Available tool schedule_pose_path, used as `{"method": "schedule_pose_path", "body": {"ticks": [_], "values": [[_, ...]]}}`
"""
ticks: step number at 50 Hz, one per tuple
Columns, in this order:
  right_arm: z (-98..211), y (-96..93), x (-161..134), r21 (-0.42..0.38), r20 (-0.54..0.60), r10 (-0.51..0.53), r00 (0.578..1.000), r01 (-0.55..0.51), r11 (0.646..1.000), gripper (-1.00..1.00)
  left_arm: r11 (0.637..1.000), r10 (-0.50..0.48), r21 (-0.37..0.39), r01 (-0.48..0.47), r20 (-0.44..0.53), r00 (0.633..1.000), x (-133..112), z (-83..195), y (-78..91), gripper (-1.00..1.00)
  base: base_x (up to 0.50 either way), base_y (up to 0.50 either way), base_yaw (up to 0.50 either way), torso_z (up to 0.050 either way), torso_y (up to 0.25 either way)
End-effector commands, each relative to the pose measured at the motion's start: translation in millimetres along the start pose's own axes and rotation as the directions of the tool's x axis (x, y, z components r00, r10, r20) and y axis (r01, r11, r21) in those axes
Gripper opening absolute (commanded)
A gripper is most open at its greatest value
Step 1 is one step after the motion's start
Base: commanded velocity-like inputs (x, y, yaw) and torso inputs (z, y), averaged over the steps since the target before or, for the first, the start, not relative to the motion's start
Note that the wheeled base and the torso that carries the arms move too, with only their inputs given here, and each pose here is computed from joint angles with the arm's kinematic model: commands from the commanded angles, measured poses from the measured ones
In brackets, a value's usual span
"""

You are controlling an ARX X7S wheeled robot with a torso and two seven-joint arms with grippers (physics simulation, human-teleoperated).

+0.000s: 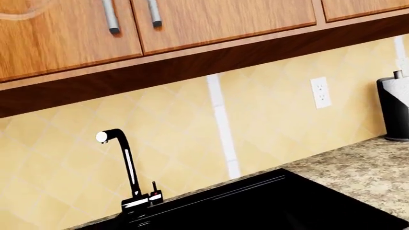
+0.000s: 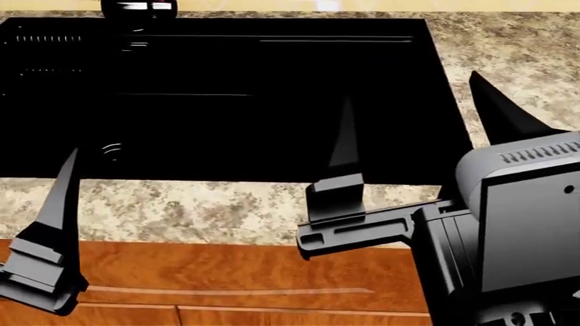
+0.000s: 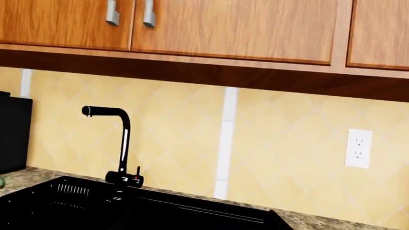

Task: Place the avocado, onion, tomato and bell pepper on the cutting board.

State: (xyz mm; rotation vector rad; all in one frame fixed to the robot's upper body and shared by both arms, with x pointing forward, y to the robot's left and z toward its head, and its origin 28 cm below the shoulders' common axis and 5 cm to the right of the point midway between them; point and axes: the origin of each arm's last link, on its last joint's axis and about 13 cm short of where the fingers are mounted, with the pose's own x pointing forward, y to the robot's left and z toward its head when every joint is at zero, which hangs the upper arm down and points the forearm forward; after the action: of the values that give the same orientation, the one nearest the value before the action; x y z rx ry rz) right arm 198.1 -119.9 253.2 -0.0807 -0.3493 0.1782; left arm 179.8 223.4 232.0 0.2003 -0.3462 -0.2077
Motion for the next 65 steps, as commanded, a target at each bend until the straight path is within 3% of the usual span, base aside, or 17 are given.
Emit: {"method": "schedule_pose_path", "body": {"ticks": [1,55,65], "values": [[1.0,-1.5,1.0,0.013,0.020,-0.010,1.000,0.010,1.000,1.00,1.000,0.009,0.006,-0.009,0.026,1.000,-0.9,2.5,-0.1,1.00,0.00,0.50,0.00,0.000,0.000],[4.1,-1.6,-0.4,-0.006,0.024,-0.010,1.000,0.010,1.000,1.00,0.999,0.024,0.022,-0.025,0.029,0.999,-3.9,4.0,0.3,1.00,0.00,0.50,0.00,0.000,0.000],[10.7,-5.0,5.1,0.044,-0.029,-0.027,0.999,0.028,0.999,1.00,0.999,0.038,0.025,-0.039,0.041,0.998,-1.8,7.3,2.6,1.00,0.00,0.02,0.00,0.000,0.000]]}}
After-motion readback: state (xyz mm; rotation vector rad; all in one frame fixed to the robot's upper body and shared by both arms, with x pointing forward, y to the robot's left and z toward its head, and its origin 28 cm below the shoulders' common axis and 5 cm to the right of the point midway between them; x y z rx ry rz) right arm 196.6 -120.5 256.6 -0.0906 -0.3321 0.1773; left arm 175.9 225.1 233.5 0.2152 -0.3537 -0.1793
